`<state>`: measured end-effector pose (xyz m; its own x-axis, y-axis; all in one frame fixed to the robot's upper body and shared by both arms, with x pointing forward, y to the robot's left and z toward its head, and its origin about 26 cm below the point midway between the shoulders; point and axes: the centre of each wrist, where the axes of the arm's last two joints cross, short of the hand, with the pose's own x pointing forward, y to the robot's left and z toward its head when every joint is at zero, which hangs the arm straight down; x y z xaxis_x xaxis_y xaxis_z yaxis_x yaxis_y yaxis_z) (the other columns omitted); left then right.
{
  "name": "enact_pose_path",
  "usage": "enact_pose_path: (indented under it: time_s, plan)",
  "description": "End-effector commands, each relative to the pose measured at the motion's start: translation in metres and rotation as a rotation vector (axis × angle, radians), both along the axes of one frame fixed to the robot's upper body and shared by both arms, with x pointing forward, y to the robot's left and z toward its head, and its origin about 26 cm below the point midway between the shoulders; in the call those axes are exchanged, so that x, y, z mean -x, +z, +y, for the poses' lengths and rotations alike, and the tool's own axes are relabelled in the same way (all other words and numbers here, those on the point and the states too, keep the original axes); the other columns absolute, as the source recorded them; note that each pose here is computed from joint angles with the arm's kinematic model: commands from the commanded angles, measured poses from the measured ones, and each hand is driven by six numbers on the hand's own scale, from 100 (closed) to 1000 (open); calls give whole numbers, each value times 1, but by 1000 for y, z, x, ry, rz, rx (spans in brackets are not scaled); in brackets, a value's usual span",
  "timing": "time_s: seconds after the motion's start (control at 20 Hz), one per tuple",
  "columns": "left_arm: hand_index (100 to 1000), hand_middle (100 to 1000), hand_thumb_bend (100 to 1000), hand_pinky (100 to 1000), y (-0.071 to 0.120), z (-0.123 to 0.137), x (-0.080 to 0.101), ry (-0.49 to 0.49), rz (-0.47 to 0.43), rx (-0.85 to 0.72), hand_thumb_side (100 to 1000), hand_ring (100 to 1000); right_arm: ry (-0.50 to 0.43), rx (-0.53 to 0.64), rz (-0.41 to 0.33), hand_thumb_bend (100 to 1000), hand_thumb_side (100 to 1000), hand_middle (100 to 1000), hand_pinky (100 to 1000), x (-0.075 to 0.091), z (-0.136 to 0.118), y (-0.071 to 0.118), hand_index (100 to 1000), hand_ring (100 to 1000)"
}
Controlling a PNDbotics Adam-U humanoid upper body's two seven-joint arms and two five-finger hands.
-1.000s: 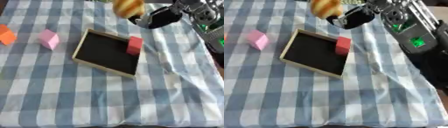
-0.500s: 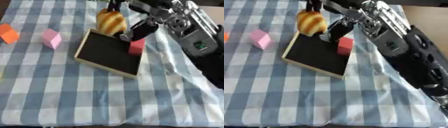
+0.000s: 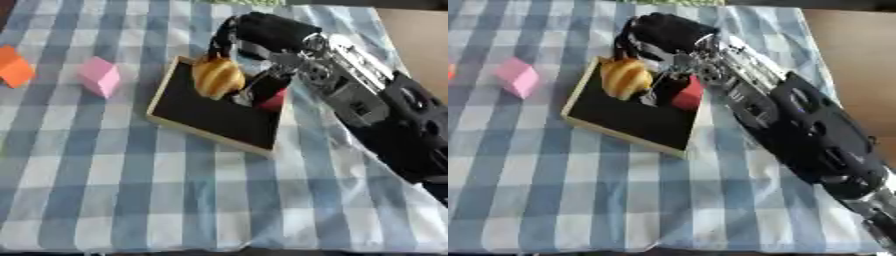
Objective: Pick up objects on the table and place them in the box.
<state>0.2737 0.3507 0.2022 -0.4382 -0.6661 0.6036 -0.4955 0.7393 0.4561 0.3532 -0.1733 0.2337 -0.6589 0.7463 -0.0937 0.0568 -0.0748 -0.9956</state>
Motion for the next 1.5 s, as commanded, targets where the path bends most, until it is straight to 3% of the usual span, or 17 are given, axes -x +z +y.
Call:
enact_pose_path:
  time_s: [0.05, 0.2, 0.3, 0.4, 0.55, 0.85, 1.15, 1.25, 1.35, 1.4, 1.5]
  plan:
    - [930, 840, 363, 884, 7, -1, 1, -12, -18, -13, 681, 871, -5, 38, -29, 428, 100, 568, 795, -3, 3, 0, 727, 732]
    - [930, 840, 362, 884, 7, -1, 2, -11, -16, -10, 681, 871, 9, 78, -23, 478, 107, 649, 813, -5, 7, -5, 785, 786]
    - [930, 840, 361, 885, 7, -1, 2, -10, -16, -9, 681, 871, 26, 114, -17, 565, 220, 795, 847, -4, 7, -6, 843, 873]
    - [930, 840, 361, 885, 7, -1, 2, -8, -16, -9, 681, 872, 34, 155, -25, 571, 290, 848, 867, -1, 6, -4, 871, 916]
    - [930, 840, 361, 885, 7, 0, 2, -7, -15, -9, 682, 872, 42, 187, -45, 516, 363, 874, 877, 4, 3, 2, 887, 939]
    - [930, 840, 360, 885, 6, 0, 2, -5, -12, -7, 682, 872, 27, 134, -80, 508, 370, 859, 870, 14, -4, 14, 885, 934]
    - [929, 840, 359, 886, 6, 1, 3, 0, -19, -10, 678, 872, 22, -97, -195, 523, 296, 772, 849, 38, -19, 46, 848, 883]
    - [927, 838, 363, 885, 7, 2, 3, 3, -25, -12, 671, 871, 3, -222, -240, 436, 242, 699, 830, 46, -31, 59, 804, 837]
    - [927, 838, 366, 885, 8, 3, 3, 7, -31, -20, 665, 871, 1, -382, -265, 357, 246, 670, 827, 48, -45, 69, 789, 825]
    - [927, 839, 373, 886, 9, 4, 3, 11, -34, -29, 655, 872, -1, -456, -277, 209, 315, 657, 824, 48, -53, 73, 786, 820]
    - [928, 841, 384, 887, 12, 6, 4, 22, -40, -60, 638, 872, -12, -585, -312, 137, 367, 658, 825, 50, -70, 80, 790, 822]
